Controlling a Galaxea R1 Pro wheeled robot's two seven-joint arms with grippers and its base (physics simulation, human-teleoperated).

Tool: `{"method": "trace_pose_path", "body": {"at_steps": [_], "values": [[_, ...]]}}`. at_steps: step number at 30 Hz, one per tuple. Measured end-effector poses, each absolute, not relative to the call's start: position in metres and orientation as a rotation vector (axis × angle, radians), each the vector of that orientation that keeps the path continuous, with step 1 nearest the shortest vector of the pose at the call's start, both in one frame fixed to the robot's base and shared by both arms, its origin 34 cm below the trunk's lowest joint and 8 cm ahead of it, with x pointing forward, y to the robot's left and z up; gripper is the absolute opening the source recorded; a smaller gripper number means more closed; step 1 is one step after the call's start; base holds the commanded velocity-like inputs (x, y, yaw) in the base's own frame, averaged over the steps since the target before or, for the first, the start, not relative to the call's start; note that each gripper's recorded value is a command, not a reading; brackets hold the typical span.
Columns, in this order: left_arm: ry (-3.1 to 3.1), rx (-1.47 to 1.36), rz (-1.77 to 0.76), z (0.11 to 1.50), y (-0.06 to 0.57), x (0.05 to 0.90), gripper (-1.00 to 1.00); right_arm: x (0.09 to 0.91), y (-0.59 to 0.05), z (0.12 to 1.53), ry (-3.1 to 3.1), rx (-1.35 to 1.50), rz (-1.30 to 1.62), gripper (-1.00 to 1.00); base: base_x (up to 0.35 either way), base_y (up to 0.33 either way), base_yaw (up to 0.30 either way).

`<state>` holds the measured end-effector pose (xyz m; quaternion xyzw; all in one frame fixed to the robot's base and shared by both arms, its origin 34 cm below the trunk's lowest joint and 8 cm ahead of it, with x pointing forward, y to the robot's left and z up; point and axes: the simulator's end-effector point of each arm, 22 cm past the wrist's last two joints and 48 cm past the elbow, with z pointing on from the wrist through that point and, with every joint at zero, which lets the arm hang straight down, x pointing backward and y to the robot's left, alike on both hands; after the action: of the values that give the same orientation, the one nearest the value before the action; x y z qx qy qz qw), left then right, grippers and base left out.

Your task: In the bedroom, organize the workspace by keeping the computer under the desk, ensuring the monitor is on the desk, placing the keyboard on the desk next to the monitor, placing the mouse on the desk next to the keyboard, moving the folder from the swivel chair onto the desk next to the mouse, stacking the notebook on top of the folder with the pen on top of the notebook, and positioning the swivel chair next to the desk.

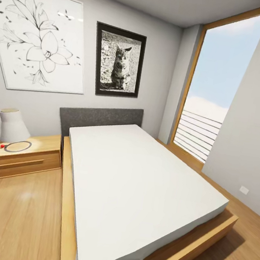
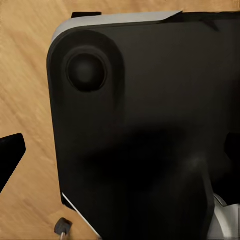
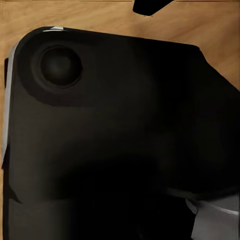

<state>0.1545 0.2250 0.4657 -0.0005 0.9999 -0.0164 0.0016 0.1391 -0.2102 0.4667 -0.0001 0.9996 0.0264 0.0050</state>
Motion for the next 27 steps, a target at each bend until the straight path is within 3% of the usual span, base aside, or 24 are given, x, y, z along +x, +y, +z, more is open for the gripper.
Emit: {"method": "trace_pose_path", "body": {"at_steps": [12, 13, 15, 23, 27], "values": [[3.108, -0.006, -0.048, 0.485, 0.226, 0.167, 1.0, 0.169, -0.207, 0.487, 3.032, 0.014, 0.083, 1.0, 0.0, 0.0, 0.0], [3.055, -0.008, -0.044, 0.488, 0.227, 0.192, 1.0, 0.273, -0.206, 0.516, 2.629, 0.031, 0.076, 1.0, 0.0, 0.0, 0.0], [2.998, -0.01, -0.041, 0.493, 0.229, 0.216, 1.0, 0.335, -0.205, 0.55, 2.413, 0.039, 0.075, 1.0, 0.0, 0.0, 0.0], [2.635, -0.048, -0.023, 0.538, 0.236, 0.331, 1.0, 0.395, -0.214, 0.6, 2.22, 0.105, 0.055, 1.0, 0.0, 0.0, 0.0], [2.462, -0.197, -0.012, 0.572, 0.249, 0.383, 1.0, 0.409, -0.227, 0.611, 2.188, 0.236, 0.035, 1.0, 0.0, 0.0, 0.0]]}}
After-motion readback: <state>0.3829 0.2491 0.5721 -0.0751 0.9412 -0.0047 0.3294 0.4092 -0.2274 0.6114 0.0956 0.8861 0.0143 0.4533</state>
